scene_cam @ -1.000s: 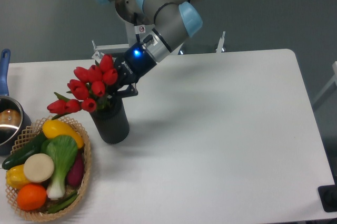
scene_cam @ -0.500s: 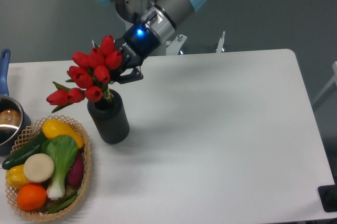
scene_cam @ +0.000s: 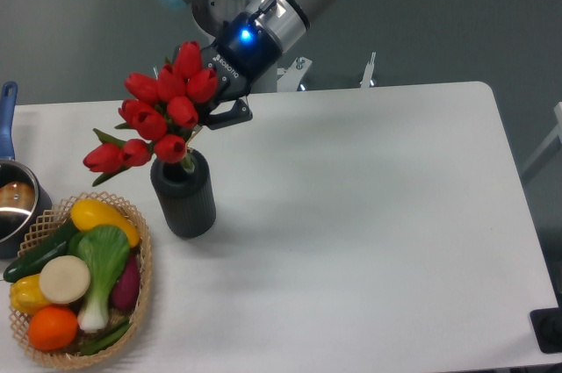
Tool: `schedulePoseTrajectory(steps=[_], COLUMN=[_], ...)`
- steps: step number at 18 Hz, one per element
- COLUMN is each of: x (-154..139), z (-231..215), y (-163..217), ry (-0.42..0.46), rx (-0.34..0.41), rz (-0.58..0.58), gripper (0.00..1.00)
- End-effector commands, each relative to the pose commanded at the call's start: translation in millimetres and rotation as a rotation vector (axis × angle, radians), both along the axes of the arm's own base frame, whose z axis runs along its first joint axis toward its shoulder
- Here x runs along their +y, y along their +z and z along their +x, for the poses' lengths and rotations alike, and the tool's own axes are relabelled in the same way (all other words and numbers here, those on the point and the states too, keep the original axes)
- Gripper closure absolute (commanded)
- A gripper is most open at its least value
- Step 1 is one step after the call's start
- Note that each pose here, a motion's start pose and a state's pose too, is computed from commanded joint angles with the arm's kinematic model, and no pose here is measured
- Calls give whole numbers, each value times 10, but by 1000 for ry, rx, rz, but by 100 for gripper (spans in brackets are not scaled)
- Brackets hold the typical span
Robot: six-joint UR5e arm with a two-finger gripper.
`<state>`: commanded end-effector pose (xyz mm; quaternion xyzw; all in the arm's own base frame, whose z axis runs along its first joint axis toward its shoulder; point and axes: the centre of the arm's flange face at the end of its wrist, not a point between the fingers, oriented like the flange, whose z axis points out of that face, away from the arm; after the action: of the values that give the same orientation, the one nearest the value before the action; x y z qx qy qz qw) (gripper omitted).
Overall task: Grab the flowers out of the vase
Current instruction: 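Lift the gripped tulips up out of the black vase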
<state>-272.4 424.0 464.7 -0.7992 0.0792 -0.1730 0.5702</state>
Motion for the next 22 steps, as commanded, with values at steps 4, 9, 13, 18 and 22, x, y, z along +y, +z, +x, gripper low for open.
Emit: schedulePoseTrajectory(steps=[4, 9, 13, 18, 22], x=[-23, -6, 21, 106, 251], z=[-83, -148, -287, -689, -1187], y=[176, 391, 515, 523, 447], ry=[24, 52, 75, 112, 242], rx=[-50, -117, -137, -105, 64], rz=[11, 1, -5, -19, -174], gripper=[100, 100, 100, 100, 100])
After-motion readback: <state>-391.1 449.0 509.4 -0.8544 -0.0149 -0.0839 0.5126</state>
